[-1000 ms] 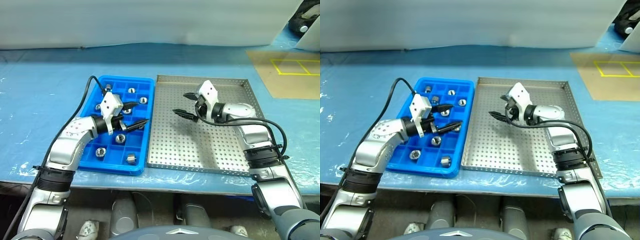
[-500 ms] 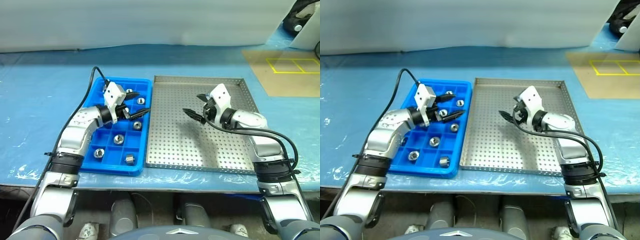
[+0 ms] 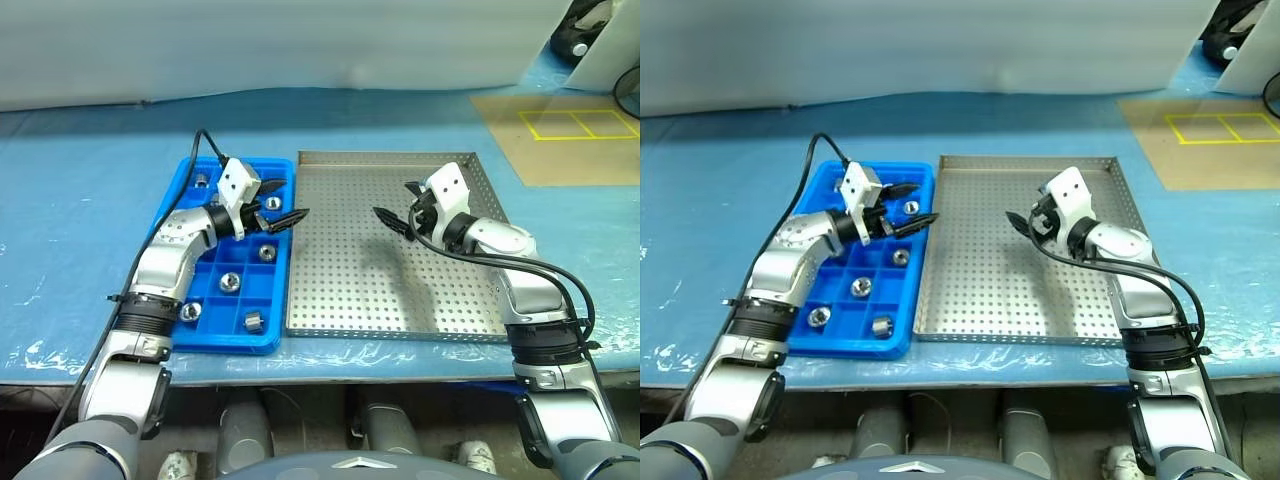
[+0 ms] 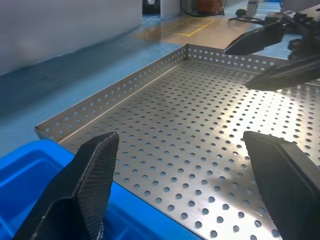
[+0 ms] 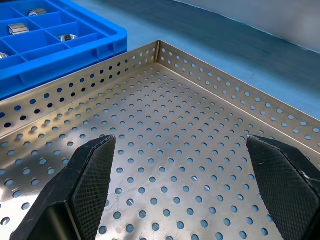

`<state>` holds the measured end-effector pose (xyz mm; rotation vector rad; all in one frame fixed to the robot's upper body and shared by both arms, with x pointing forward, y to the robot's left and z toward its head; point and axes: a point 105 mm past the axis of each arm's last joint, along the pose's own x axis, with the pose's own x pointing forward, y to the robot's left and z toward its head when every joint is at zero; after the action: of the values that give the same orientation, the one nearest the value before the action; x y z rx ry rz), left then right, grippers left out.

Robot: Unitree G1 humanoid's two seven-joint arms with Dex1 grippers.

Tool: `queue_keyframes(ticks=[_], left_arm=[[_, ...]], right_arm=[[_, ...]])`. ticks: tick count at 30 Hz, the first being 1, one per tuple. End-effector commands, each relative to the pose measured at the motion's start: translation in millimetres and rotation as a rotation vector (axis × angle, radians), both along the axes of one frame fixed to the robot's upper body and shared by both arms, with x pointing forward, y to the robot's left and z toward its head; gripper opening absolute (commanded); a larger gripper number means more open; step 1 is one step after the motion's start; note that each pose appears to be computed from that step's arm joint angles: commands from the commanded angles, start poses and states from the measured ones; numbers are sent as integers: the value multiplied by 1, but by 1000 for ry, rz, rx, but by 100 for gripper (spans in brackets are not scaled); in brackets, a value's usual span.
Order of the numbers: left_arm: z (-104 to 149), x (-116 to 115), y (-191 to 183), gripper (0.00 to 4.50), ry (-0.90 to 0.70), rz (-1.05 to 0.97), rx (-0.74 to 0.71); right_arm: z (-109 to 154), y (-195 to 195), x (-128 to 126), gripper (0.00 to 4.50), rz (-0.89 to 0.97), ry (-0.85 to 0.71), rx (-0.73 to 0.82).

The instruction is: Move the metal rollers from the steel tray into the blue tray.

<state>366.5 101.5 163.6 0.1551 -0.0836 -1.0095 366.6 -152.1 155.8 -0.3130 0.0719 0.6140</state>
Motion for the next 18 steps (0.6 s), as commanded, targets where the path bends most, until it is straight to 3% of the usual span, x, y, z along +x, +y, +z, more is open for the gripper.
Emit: queue_keyframes(ticks=[1,18], left_arm=[[13,-7,-2,424,-42,-35,-10],[14,-9,7,424,-40,-24,-4]], right_arm=[[13,6,-6,433,46,-37,10],[9,17,-12,433,118,-4,11]])
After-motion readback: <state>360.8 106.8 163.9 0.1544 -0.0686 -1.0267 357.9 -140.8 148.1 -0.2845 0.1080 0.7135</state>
